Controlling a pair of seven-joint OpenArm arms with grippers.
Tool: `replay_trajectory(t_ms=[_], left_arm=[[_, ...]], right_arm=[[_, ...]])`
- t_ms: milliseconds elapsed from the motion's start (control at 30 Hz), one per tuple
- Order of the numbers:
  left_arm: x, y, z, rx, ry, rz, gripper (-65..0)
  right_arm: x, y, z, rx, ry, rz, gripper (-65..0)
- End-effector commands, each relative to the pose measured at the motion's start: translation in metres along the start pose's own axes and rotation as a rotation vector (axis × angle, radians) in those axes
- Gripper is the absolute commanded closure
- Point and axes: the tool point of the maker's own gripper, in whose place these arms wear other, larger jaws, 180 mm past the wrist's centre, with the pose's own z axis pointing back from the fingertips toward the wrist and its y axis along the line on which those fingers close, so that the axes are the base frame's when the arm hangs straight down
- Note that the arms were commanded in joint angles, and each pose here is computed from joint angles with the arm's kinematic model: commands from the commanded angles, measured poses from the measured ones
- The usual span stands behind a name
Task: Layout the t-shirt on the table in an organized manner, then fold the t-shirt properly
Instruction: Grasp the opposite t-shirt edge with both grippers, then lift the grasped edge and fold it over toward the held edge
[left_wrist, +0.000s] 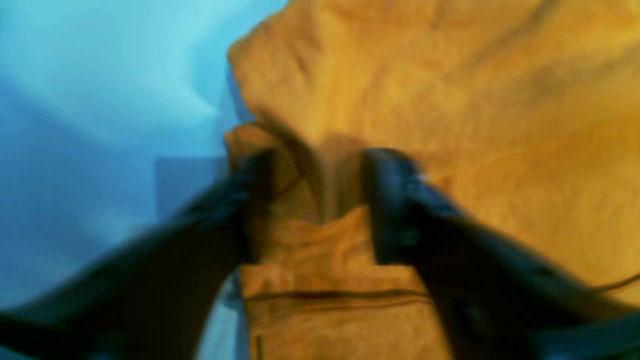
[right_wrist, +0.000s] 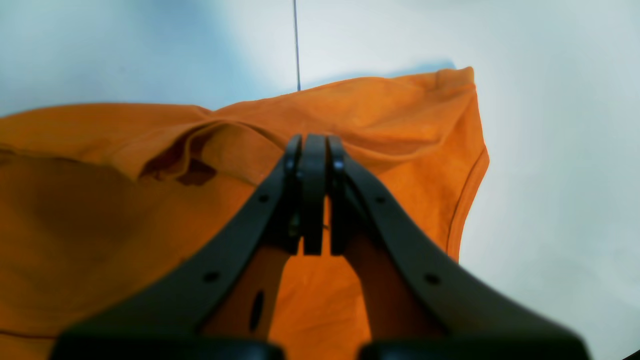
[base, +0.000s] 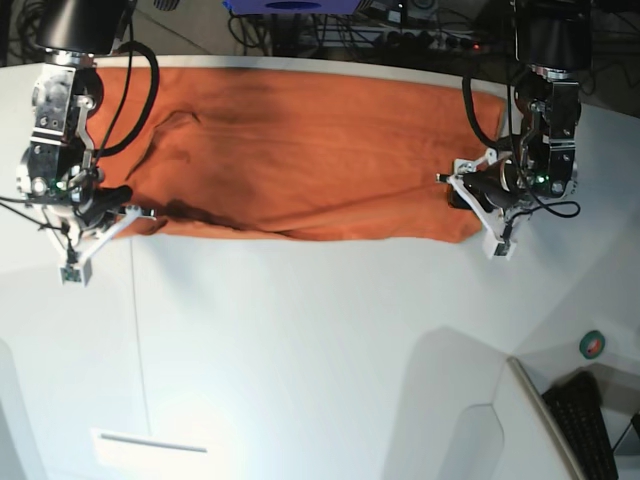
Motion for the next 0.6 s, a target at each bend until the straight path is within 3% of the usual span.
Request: replay_trajectory(t_ms=[0,133,233,400,567], left_arm=[[0.014,0.008,0.007,0.013,-0.042,-0.008,-39.7],[0.021,0.004,0.016,0.009,-0.058,-0.025,-49.9],[0.028,0.023,0.035,0.050,-0.051,0.016,-49.7],[0.063,0.070,0.072,0.137,-0.183,0.123,-50.2],[0.078,0.074,0.038,0.039,-0.120,0.129,-50.4]], right_arm=[[0.019,-0.003,0.005,-0.008,-0.056,0.006,0.0],[0.022,-0.003,0.005,-0.008,-0.064,0.008,0.0],[0.023,-0.005,0.005,-0.012,-0.066,0.010,0.0],[0.023,-0.006,0.005,-0.013,-0.066,0.011,0.0],[0.024,-0.005,0.005,-0.012,-0.068,0.012,0.0]])
